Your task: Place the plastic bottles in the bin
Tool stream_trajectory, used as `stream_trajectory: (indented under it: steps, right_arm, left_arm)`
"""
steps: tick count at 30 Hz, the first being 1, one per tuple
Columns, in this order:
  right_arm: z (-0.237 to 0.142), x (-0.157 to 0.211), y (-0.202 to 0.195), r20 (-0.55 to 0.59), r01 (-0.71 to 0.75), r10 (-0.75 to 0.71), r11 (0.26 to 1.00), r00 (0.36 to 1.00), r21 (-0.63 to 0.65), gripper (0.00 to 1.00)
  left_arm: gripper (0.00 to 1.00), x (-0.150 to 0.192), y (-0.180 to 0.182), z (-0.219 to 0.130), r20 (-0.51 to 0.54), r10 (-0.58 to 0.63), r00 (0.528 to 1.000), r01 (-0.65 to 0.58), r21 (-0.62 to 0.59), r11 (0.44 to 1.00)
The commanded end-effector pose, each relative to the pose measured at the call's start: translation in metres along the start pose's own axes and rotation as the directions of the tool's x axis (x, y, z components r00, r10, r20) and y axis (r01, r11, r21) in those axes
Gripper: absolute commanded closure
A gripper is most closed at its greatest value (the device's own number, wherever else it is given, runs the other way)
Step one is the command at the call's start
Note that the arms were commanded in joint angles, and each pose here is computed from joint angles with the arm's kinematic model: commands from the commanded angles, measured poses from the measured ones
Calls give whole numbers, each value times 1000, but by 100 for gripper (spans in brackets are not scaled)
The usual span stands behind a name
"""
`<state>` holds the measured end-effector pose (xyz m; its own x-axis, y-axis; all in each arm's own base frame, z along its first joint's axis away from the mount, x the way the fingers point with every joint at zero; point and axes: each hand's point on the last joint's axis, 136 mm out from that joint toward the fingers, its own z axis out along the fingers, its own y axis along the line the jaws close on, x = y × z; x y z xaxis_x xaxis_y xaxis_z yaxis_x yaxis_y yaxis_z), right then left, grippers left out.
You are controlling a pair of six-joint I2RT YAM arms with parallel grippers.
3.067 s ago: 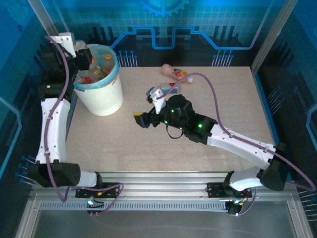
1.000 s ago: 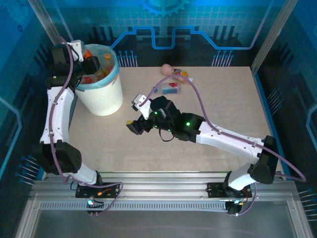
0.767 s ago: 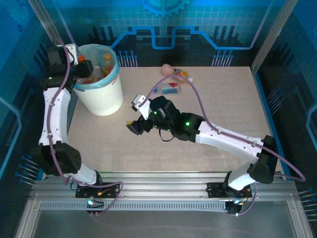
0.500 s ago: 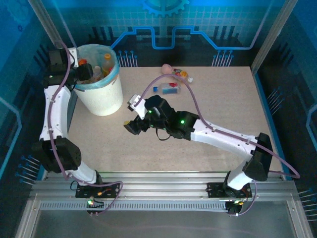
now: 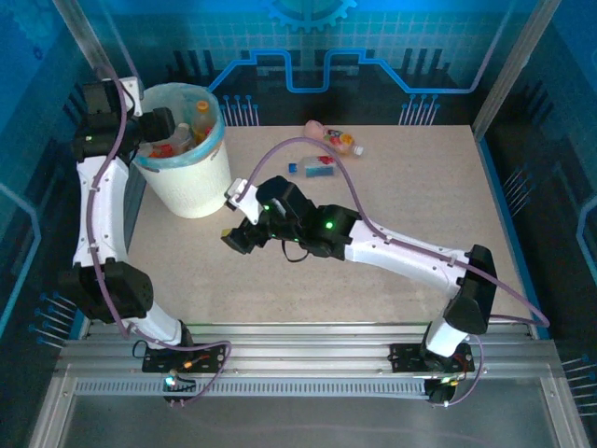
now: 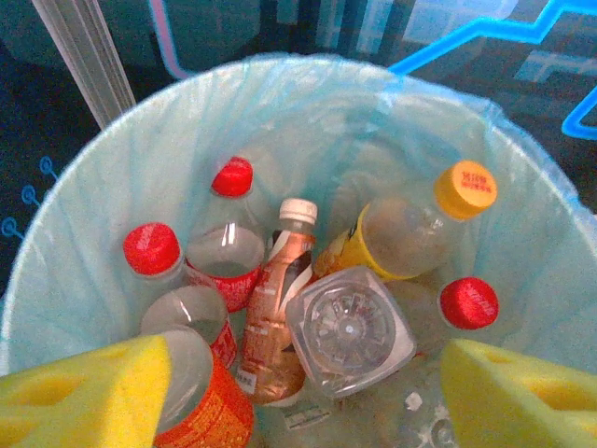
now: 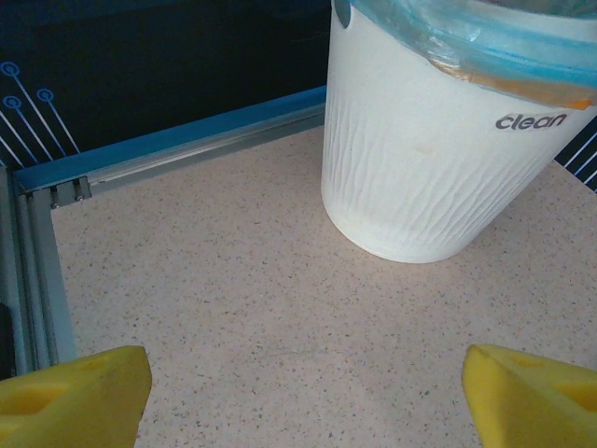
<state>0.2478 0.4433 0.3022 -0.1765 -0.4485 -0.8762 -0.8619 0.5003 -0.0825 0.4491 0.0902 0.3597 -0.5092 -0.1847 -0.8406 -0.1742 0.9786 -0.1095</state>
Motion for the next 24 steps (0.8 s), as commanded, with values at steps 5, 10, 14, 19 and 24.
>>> stream_trajectory:
  steps: [5,10,14,19,24]
  right_arm:
    - [-5,-3,4,4,19,-19,1000,1000,18,12]
    - [0,19,-18,-39,-22,26,993,999,118,12]
    - [3,32,-40,-57,-106,118,978,991,178,12]
    - [-2,44,-79,-48,-259,277,938,960,230,13]
    - [-16,64,-134,-13,-414,443,847,896,333,12]
  left_arm:
    - [38,18,-18,-10,-5,-70,998,70,100,993]
    - [38,15,-66,-41,181,-8,984,-41,266,963]
    - [38,6,-95,-73,307,56,950,-153,302,941]
    - [38,9,-134,-105,423,82,903,-269,405,874]
    - [38,25,-182,-131,471,123,873,-387,518,763]
